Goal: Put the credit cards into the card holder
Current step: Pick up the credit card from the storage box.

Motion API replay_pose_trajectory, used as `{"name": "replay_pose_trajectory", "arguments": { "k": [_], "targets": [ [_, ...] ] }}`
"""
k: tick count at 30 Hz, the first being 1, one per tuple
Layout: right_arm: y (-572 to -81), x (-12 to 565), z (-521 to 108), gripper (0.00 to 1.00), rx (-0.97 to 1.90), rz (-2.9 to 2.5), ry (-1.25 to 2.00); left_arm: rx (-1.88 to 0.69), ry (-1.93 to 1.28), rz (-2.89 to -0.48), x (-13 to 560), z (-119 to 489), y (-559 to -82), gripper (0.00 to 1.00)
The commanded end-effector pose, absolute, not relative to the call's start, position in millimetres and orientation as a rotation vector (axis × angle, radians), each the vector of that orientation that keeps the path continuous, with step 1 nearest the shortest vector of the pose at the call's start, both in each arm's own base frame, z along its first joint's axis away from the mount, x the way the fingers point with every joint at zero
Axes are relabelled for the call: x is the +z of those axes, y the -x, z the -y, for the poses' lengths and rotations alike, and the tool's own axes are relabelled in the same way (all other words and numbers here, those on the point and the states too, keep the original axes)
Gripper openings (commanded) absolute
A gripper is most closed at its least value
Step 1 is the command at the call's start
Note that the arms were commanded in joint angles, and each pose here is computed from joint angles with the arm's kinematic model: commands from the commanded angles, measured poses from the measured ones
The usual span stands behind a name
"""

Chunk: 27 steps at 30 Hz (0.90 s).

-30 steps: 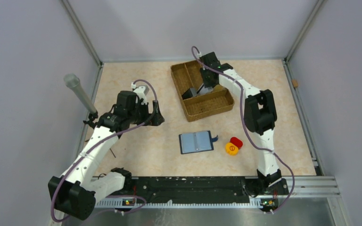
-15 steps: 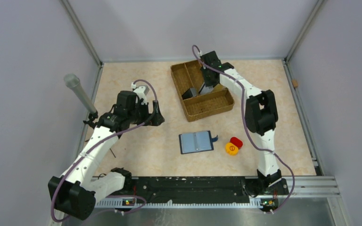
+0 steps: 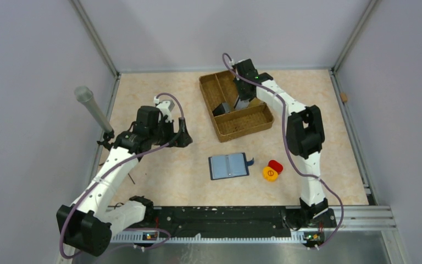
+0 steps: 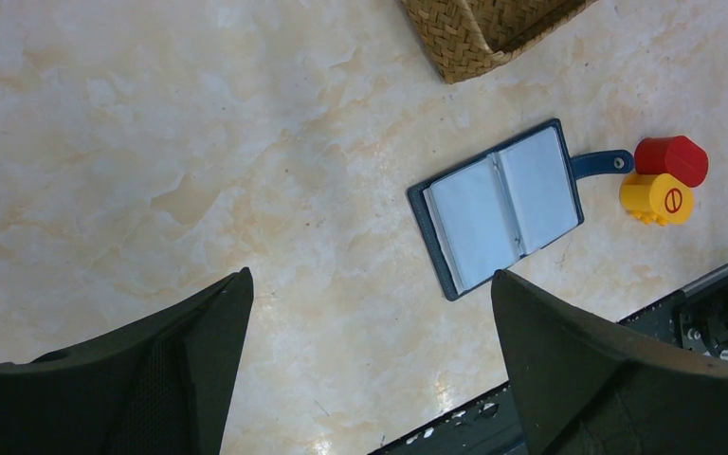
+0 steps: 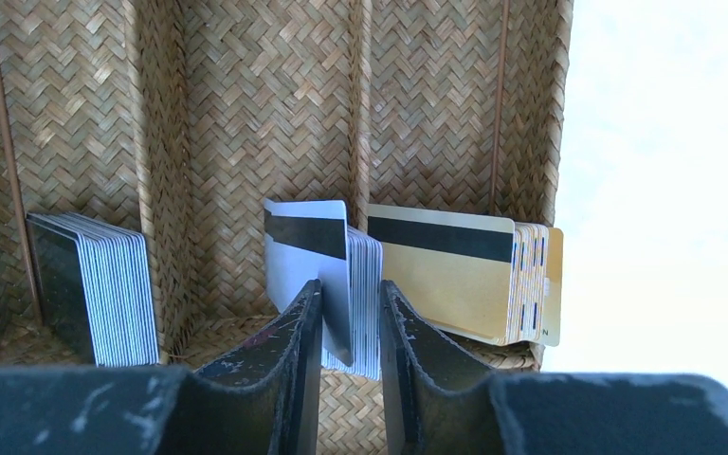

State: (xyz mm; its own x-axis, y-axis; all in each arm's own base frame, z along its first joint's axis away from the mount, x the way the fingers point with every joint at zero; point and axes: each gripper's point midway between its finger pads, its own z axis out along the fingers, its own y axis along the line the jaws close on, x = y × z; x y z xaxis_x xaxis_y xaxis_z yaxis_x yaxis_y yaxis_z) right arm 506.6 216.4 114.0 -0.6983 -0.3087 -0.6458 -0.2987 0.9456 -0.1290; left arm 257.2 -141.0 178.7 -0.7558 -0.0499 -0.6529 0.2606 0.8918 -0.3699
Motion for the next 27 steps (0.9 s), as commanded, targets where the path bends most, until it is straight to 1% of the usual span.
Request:
{"name": "replay_pose_trajectory", "arguments": {
  "k": [1, 7, 12, 17, 19, 20, 21, 25, 26, 27],
  "targets": [
    [-509, 143, -198, 0.24, -0.119, -2.325, 0.454, -0.604, -0.169, -2.325, 183, 145, -264, 0.99],
    [-509, 135, -196, 0.33, -0.141, -2.337, 0.454, -0.613, -0.173, -2.329, 182, 146, -264, 0.99],
    [-510, 134, -194, 0.37, -0.153, -2.337, 0.453, -0.619, -0.178, -2.33, 182, 147, -264, 0.99],
    [-509, 133, -195, 0.26, -0.144, -2.34, 0.455, -0.62, -0.178, -2.33, 182, 147, -264, 0.99],
    [-509, 132, -198, 0.2, -0.125, -2.34, 0.459, -0.619, -0.178, -2.33, 182, 147, -264, 0.99],
    [-510, 131, -199, 0.19, -0.115, -2.34, 0.458, -0.619, -0.178, -2.329, 182, 147, -264, 0.99],
    [-510, 131, -201, 0.22, -0.11, -2.342, 0.455, -0.619, -0.178, -2.33, 182, 147, -264, 0.99],
    [-510, 129, -206, 0.41, -0.058, -2.345, 0.449, -0.614, -0.176, -2.325, 183, 146, -264, 0.99],
    [-510, 128, -209, 0.44, -0.037, -2.349, 0.427, -0.614, -0.176, -2.323, 184, 146, -264, 0.99],
    [-511, 126, -211, 0.45, -0.029, -2.351, 0.421, -0.613, -0.175, -2.324, 184, 146, -264, 0.99]
  ]
}}
